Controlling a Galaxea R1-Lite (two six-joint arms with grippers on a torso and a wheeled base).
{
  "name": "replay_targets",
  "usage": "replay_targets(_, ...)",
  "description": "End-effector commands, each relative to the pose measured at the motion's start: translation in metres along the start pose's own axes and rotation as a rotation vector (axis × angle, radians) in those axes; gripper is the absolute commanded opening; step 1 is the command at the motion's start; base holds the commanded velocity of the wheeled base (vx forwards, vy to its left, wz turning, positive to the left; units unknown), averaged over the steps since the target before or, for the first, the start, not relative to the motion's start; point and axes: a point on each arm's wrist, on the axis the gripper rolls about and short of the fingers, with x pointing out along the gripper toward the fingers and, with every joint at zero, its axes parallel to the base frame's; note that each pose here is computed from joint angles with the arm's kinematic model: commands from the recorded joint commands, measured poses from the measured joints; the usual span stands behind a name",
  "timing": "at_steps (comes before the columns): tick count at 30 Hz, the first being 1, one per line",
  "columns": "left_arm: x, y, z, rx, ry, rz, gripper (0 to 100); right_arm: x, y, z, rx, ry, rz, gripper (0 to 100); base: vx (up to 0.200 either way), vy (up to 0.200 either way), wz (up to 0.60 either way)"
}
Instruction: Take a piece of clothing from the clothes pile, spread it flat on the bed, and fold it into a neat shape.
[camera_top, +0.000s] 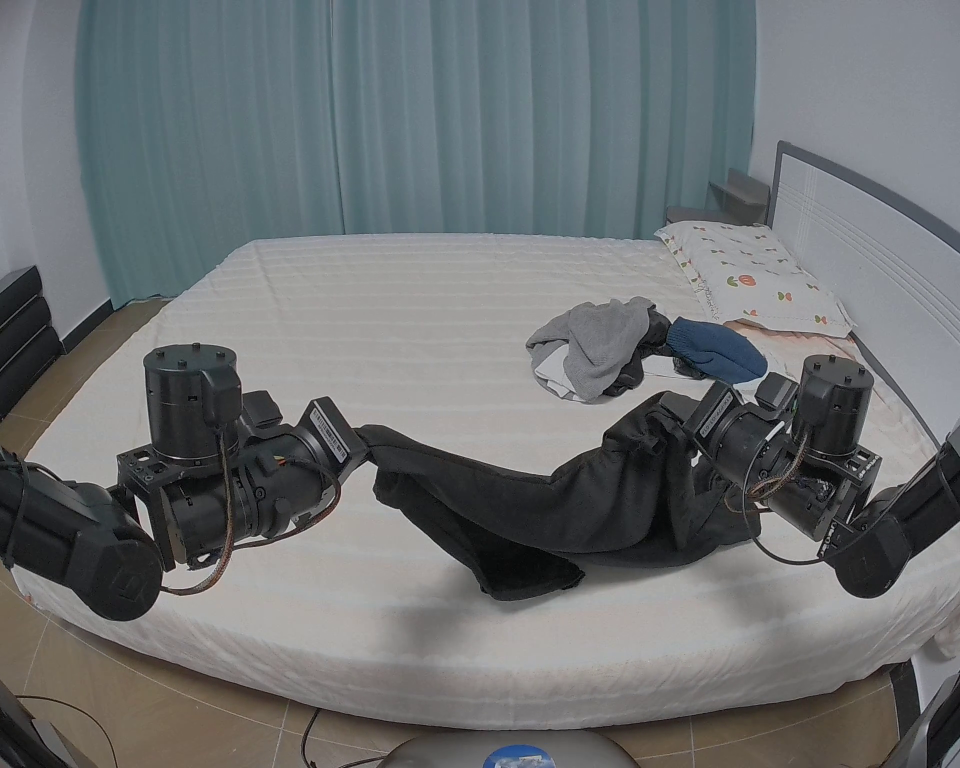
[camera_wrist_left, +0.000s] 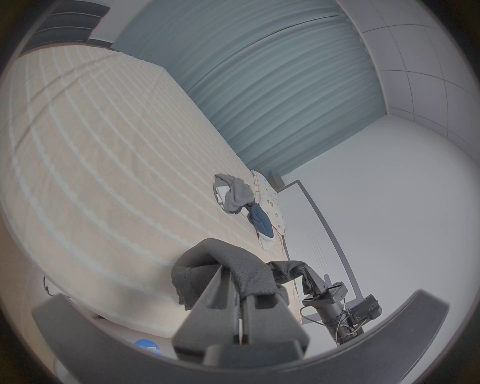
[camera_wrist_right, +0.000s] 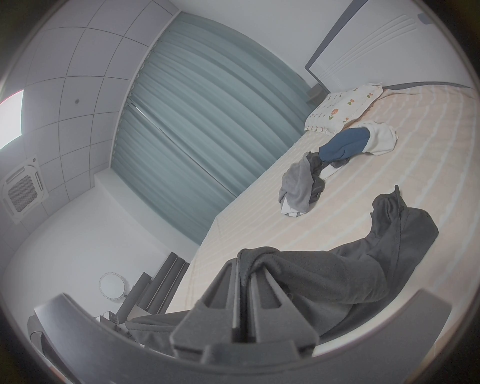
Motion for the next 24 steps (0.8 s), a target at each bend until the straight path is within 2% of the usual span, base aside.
replay_targets(1, -0.0030, -0.0022, 0.0022, 0.000, -0.010, -0.009, 0, -0.0015, 0.0014, 0.0021, 0.002, -0.007, 0.005, 0, 0.000, 0.200, 0.00)
replay_targets(24, -0.0117, -0.0062, 0.0081, 0.002, -0.036, -0.025, 0, -0.0085, 0.0081, 0.0109, 0.012, -0.035, 0.033, 0, 0.000, 0.200, 0.00)
